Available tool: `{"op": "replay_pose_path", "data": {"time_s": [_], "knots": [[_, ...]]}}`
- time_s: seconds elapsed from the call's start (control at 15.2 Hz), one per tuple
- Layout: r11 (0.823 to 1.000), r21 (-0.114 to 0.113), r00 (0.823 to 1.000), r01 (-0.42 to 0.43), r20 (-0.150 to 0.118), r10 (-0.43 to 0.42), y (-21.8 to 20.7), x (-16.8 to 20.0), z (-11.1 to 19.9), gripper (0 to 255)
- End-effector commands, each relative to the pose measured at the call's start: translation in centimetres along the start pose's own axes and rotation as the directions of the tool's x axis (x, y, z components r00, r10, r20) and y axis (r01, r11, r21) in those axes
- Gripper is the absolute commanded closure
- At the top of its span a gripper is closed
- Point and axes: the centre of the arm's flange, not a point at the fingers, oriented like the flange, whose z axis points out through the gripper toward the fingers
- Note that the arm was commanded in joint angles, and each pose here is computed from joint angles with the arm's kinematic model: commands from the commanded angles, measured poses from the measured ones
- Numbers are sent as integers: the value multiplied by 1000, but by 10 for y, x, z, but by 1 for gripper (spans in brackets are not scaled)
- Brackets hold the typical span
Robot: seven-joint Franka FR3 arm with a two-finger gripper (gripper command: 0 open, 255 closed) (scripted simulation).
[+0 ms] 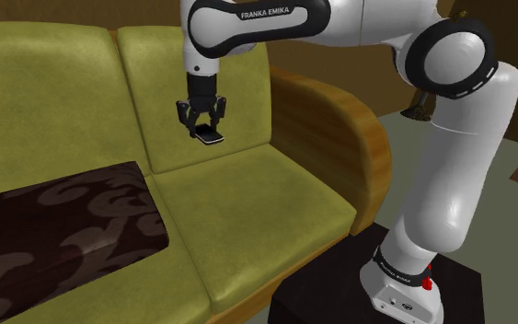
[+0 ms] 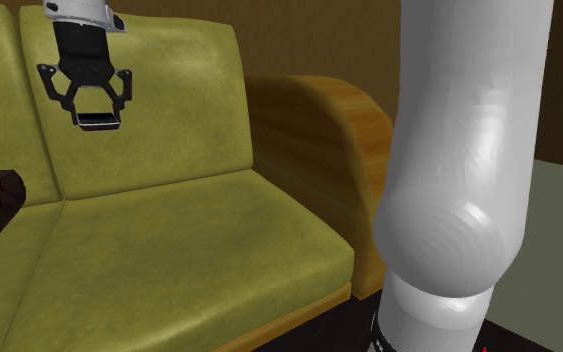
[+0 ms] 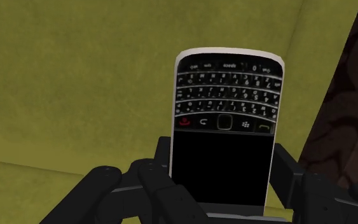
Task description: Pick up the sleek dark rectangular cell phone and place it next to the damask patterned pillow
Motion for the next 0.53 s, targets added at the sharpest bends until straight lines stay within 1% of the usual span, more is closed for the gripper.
{"op": "replay_pose_path", "data": {"time_s": [0.0,0.4,0.46], "knots": [[1000,0,1000,-1,0,1,-16,19,1,255],[1000,0,1000,-1,0,1,-67,79,4,255],[1000,0,1000,-1,0,1,-79,94,5,255]]}}
